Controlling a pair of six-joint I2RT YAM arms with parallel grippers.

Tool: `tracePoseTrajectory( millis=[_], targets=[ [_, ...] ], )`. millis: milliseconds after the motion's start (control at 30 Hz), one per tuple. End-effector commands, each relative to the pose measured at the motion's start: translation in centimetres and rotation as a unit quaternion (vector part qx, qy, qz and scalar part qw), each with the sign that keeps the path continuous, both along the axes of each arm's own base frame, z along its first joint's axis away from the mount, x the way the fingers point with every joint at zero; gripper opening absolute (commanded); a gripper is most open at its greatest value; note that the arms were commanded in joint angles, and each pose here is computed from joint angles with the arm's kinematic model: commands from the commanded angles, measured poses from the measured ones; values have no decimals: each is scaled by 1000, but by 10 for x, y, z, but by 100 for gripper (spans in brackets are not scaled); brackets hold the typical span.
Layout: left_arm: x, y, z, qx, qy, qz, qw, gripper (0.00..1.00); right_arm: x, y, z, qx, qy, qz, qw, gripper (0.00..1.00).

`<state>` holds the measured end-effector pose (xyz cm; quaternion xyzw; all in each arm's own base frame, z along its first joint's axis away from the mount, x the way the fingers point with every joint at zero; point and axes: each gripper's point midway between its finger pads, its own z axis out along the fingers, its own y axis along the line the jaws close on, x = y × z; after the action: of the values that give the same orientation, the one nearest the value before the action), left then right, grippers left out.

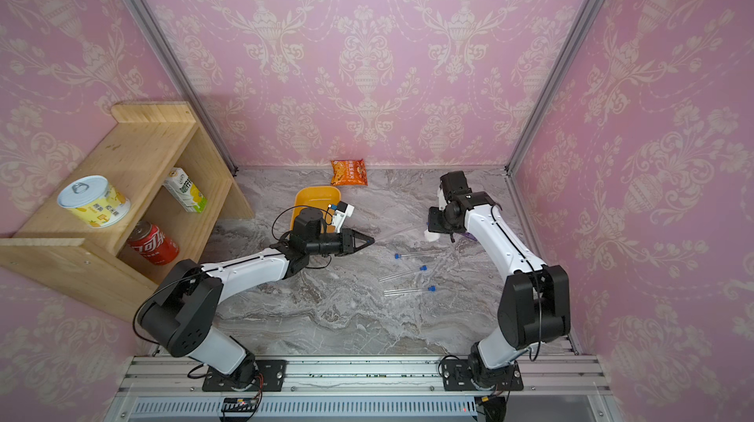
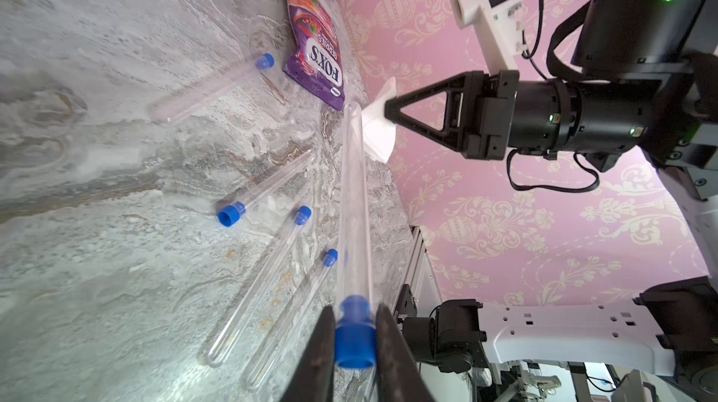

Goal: Wipe the exteriors of test tubes
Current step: Wipe the dirt from the test tube, then place the test tube in the storage box.

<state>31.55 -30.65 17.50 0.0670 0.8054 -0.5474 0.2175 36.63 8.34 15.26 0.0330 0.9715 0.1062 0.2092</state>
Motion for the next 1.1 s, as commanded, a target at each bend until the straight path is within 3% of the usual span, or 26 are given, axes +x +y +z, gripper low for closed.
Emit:
tracePoseTrajectory(
  millis=[0, 267, 633, 933, 1067],
  targets=[
    [9, 23, 13, 37, -34, 13, 999, 20, -18, 18, 2, 57, 10, 15, 998, 0],
    [36, 84, 28, 92, -53, 87, 991, 20, -39, 24, -9, 80, 25, 26, 996, 0],
    [49, 168, 31, 182, -62, 214, 958, 21, -43, 30, -17, 92, 30, 37, 995, 0],
    [48, 194, 13, 234, -66, 254, 936, 21, -53, 35, -12, 110, 30, 48, 992, 0],
    [55, 197, 12, 231, -69, 266, 933, 20, -59, 34, -14, 109, 33, 49, 992, 0]
  ],
)
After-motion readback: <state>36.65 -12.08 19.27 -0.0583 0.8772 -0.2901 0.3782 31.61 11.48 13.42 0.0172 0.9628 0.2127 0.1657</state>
